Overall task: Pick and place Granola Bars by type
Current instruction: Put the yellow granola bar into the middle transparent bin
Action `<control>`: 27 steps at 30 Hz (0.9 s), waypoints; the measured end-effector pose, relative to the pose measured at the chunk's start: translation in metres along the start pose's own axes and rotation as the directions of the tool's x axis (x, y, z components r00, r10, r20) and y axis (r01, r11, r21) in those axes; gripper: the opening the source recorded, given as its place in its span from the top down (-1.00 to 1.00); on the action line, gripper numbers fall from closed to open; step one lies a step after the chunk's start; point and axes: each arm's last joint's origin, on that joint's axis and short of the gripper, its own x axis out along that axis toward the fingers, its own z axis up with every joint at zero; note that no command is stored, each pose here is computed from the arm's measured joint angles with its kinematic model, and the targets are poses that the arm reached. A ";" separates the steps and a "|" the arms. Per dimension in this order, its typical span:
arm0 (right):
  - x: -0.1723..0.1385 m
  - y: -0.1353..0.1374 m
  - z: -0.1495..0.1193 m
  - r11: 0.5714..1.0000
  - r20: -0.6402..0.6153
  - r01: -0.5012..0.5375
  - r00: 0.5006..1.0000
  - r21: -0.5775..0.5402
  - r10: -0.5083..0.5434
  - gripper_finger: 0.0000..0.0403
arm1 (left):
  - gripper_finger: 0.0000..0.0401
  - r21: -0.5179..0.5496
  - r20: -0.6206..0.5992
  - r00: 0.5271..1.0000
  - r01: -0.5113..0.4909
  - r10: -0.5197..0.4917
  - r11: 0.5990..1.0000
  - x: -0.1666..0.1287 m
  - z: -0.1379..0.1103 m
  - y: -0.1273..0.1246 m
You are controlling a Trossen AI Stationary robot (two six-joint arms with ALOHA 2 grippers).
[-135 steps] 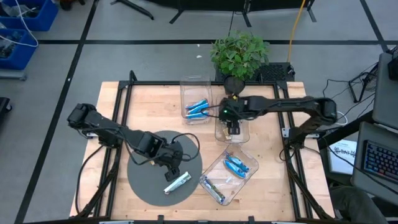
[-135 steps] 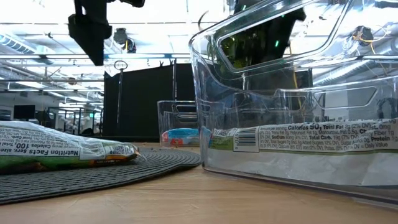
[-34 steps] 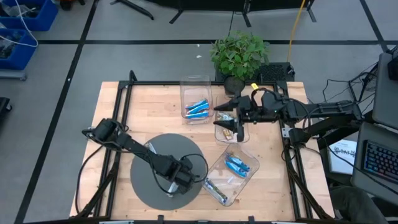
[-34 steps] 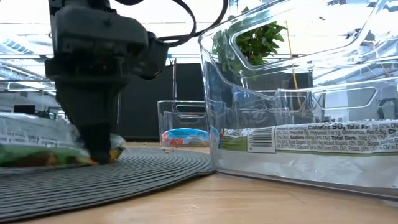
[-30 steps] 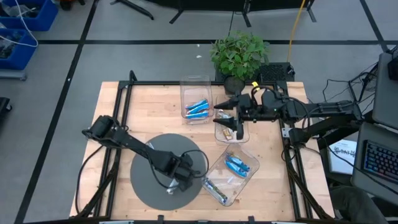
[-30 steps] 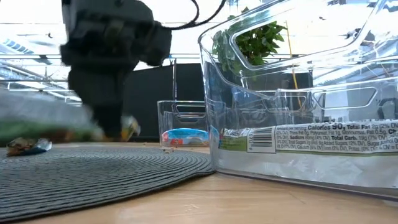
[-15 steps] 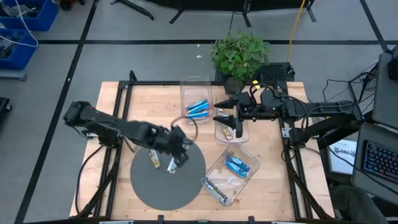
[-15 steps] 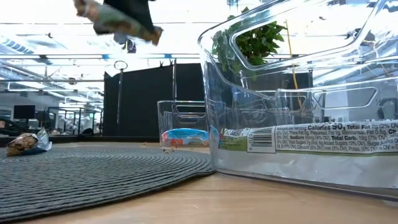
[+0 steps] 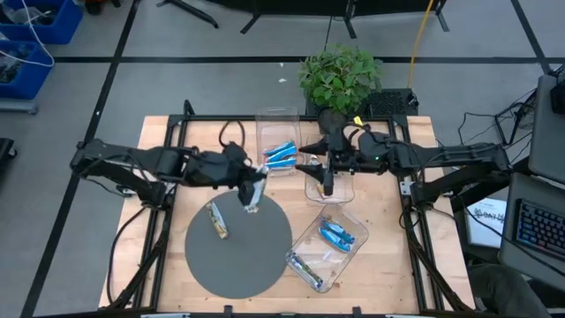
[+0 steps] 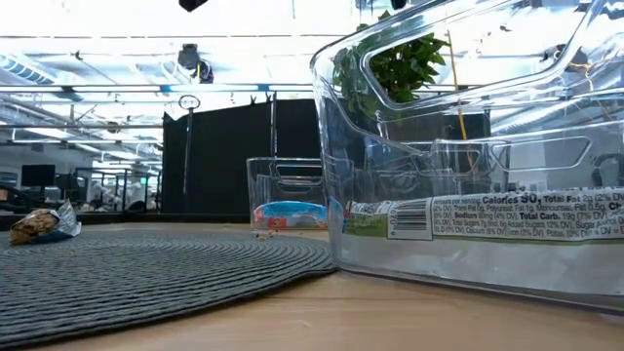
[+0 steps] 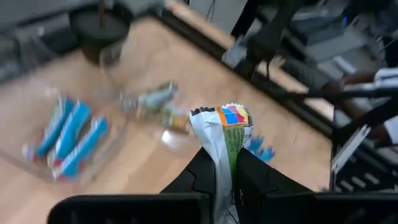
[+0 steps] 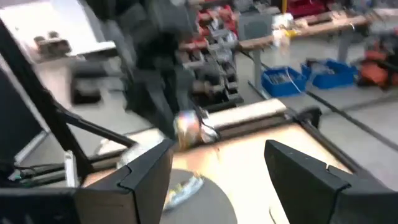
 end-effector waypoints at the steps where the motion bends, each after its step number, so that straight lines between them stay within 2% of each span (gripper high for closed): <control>1: 0.001 0.000 -0.001 1.000 -0.008 0.010 1.000 0.009 -0.010 -0.23 | 0.83 0.009 0.026 1.000 0.006 -0.006 1.000 -0.001 0.003 0.000; 4: 0.007 0.001 -0.005 0.999 -0.008 0.023 1.000 0.037 -0.023 -0.23 | 0.83 0.057 0.120 0.993 0.016 -0.022 0.998 -0.002 0.013 -0.002; 9: 0.017 0.003 -0.009 0.998 0.007 0.056 0.998 0.039 -0.056 -0.23 | 0.84 0.211 0.254 0.963 0.037 -0.091 0.977 -0.004 0.026 -0.010; 17: 0.021 0.008 -0.007 0.994 0.073 0.070 0.994 0.078 -0.076 -0.23 | 0.85 0.414 0.412 0.906 -0.089 -0.100 0.906 -0.010 0.040 -0.015; 23: 0.021 0.012 0.000 0.993 0.119 0.062 0.990 0.103 -0.074 -0.23 | 0.85 0.431 0.487 0.864 -0.113 -0.126 0.895 -0.012 0.050 -0.015; 27: 0.021 0.020 0.009 0.995 0.148 0.080 0.985 0.066 -0.089 -0.23 | 0.85 0.419 0.516 0.845 -0.104 -0.142 0.902 -0.013 0.057 -0.012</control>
